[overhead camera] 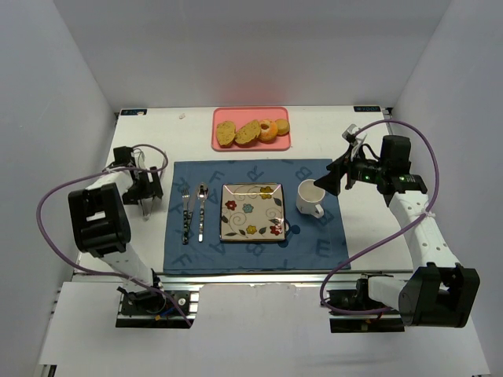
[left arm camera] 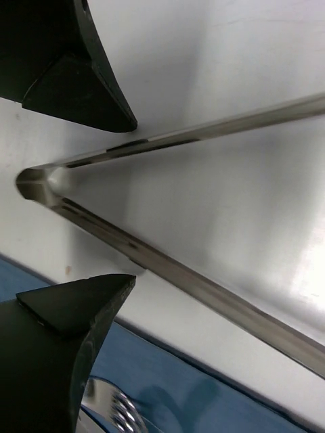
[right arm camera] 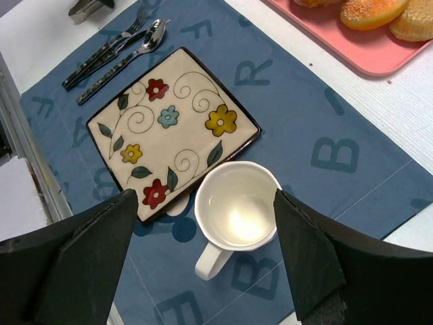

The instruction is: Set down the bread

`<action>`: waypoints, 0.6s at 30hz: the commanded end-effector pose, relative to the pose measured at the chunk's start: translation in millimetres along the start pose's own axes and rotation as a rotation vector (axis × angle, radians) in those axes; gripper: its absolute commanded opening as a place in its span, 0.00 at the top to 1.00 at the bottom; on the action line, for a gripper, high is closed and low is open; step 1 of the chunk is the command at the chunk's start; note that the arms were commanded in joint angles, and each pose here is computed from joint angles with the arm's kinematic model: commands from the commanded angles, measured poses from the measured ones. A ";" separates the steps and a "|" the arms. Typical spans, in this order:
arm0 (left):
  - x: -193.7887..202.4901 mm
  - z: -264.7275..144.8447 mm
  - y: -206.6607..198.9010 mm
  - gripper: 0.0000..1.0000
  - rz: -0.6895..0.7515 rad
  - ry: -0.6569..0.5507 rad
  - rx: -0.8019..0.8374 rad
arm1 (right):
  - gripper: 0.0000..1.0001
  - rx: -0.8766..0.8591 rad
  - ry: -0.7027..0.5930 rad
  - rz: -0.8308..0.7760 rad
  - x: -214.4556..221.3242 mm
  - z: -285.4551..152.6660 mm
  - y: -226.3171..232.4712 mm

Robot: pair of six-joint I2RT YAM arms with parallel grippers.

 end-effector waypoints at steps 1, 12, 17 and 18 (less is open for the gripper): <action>-35.9 1.3 2.2 0.06 0.024 -0.085 0.027 | 0.14 -0.021 -0.025 -0.012 -9.0 0.7 4.2; -41.4 8.3 -4.8 0.57 0.016 -0.106 0.068 | 0.14 0.001 -0.022 -0.008 -9.3 -0.5 1.3; -57.9 -25.2 -16.3 0.75 -0.008 -0.217 0.124 | 0.14 0.001 -0.022 -0.005 -8.0 -0.6 1.7; -63.4 -33.0 -19.9 0.83 -0.012 -0.243 0.141 | 0.14 0.000 -0.022 -0.005 -8.6 -0.7 2.1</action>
Point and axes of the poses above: each gripper's point midway between its finger pads, its own z axis out along the fingers, its own y axis along the line the jaws close on, x = y × z, the point moved 1 cm from there along -z, back along the fingers, and after that the axes turned 12 degrees about z, right-handed, at the moved point
